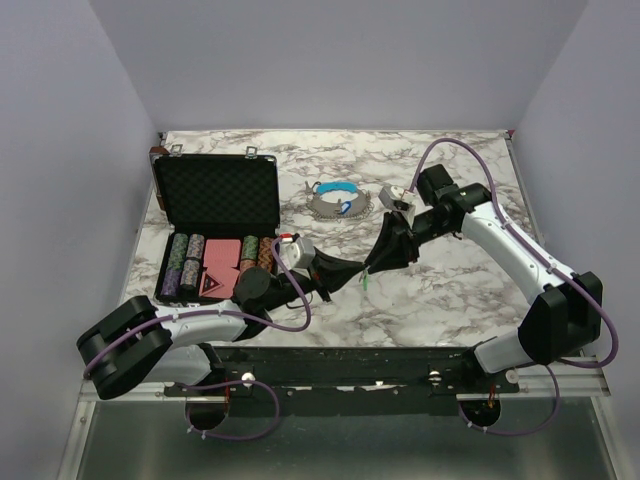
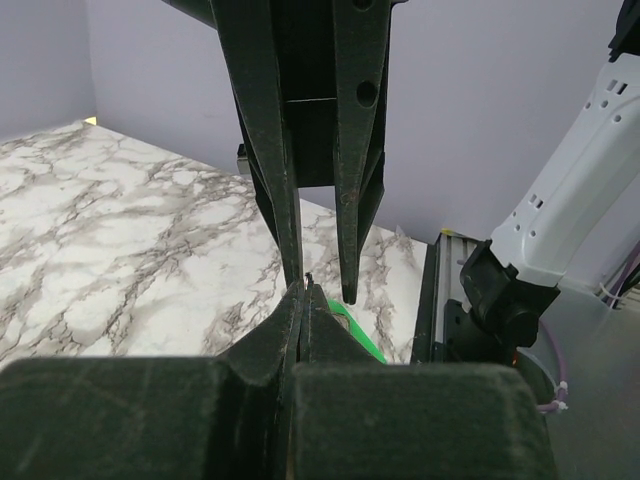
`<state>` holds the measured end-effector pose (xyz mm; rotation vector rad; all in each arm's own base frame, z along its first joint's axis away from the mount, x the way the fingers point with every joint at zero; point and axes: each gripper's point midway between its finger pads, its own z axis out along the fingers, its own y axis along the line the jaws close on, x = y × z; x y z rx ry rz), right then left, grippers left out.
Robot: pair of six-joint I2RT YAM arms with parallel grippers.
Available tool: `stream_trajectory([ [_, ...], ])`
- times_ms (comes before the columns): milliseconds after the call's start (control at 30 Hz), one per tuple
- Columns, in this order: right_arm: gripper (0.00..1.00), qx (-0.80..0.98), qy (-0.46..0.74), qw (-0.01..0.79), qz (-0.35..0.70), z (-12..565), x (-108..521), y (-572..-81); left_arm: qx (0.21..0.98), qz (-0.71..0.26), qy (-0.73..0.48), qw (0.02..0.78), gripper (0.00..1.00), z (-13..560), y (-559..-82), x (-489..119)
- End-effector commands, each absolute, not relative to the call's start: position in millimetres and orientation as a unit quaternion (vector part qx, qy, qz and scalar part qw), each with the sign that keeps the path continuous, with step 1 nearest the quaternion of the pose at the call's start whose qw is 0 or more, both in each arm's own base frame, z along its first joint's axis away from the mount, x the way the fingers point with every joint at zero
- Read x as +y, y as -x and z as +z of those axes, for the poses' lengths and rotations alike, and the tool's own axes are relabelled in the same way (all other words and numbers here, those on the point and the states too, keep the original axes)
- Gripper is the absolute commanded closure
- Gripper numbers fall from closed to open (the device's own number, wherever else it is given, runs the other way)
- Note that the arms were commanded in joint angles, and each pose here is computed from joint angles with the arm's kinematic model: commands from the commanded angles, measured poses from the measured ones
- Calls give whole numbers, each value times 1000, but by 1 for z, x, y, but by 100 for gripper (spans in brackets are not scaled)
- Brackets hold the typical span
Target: Put the keys on the keyring
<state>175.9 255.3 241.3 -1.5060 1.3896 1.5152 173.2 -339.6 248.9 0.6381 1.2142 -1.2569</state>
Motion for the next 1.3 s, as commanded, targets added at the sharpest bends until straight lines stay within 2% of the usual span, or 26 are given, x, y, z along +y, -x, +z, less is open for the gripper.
stream_trajectory([
  [0,69,512,561,293,581,245,258,-174,498,-556,-260,613,100,266,-173,-337],
  [133,69,510,559,295,583,248,259,-175,497,-557,-256,614,100,267,-174,-336],
  [267,74,510,558,295,585,249,259,-175,499,-557,-252,615,100,266,-175,-336],
  [400,82,511,557,294,585,249,259,-175,499,-557,-249,616,100,266,-175,-335],
  [533,97,510,557,295,586,250,259,-175,500,-557,-248,615,100,265,-176,-335],
  [700,99,518,558,293,579,251,259,-176,504,-554,-244,616,100,264,-177,-334],
  [733,100,524,557,293,574,251,258,-178,507,-551,-243,617,95,262,-178,-333],
  [833,100,558,552,284,551,245,257,-185,517,-537,-237,623,57,260,-180,-326],
  [867,100,565,553,285,542,243,255,-186,520,-530,-234,628,48,260,-181,-321],
  [933,100,578,560,286,519,236,251,-188,528,-509,-229,640,36,261,-184,-312],
  [1100,100,610,565,298,469,222,236,-195,569,-449,-254,641,25,253,-186,-291],
  [1267,100,656,541,321,417,210,203,-213,606,-392,-278,634,21,244,-186,-269],
])
